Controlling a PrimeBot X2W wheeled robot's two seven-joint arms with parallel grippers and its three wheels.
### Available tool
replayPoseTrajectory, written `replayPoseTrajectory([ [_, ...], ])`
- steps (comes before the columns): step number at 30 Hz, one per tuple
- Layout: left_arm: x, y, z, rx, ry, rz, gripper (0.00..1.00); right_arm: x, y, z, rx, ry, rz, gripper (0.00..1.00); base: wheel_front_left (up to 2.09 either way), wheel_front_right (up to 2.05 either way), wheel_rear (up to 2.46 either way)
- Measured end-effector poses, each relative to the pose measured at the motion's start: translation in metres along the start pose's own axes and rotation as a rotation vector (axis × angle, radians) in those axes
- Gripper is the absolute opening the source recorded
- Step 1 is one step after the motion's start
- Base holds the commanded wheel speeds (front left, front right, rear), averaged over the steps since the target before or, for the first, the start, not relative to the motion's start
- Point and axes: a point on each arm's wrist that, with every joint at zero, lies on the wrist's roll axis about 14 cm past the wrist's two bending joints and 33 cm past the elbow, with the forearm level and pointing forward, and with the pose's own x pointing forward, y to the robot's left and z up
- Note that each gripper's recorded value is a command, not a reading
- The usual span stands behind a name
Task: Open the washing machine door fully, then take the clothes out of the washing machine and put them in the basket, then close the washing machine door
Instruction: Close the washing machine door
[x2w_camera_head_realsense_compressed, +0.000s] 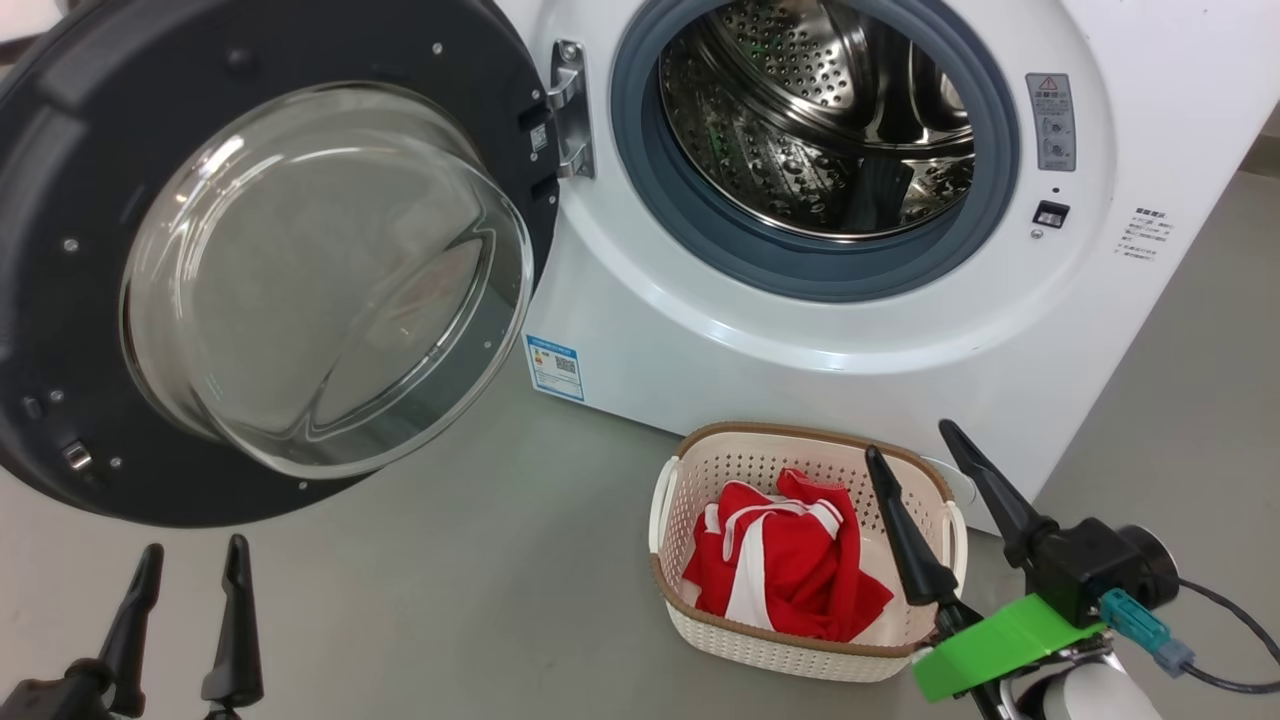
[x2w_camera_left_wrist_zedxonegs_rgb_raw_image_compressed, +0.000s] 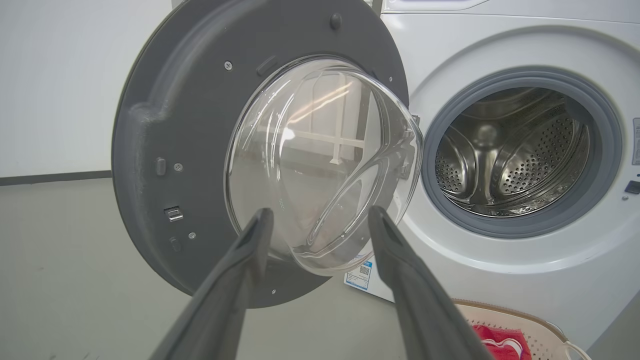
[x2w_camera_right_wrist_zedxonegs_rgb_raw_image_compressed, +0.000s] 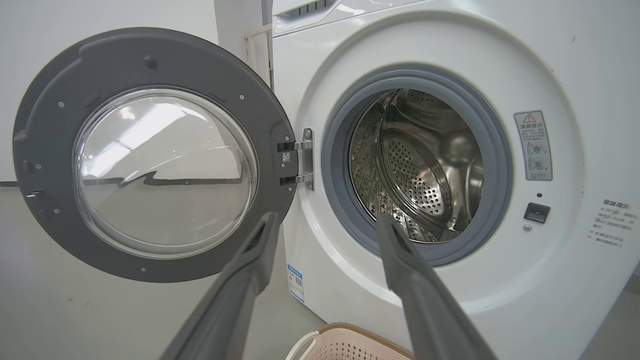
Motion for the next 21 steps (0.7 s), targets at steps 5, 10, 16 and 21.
replayPoseTrajectory([
  [5, 0.0, 0.004, 0.004, 0.008, -0.011, 0.018, 1.0, 0.006, 0.006, -0.001, 0.006, 0.0, 0.022, 1.0, 0.0, 0.0, 0.0],
  [10, 0.001, 0.004, 0.006, 0.01, -0.017, 0.019, 1.0, 0.006, 0.006, -0.003, 0.008, 0.007, 0.024, 1.0, 0.0, 0.0, 0.0],
  [16, 0.001, 0.005, 0.007, 0.023, -0.017, 0.028, 0.0, 0.01, 0.006, -0.001, 0.005, -0.002, 0.026, 1.0, 0.0, 0.0, 0.0],
  [21, 0.004, 0.007, 0.015, 0.061, -0.039, 0.043, 0.0, 0.009, 0.005, -0.001, 0.006, 0.0, 0.022, 1.0, 0.0, 0.0, 0.0],
])
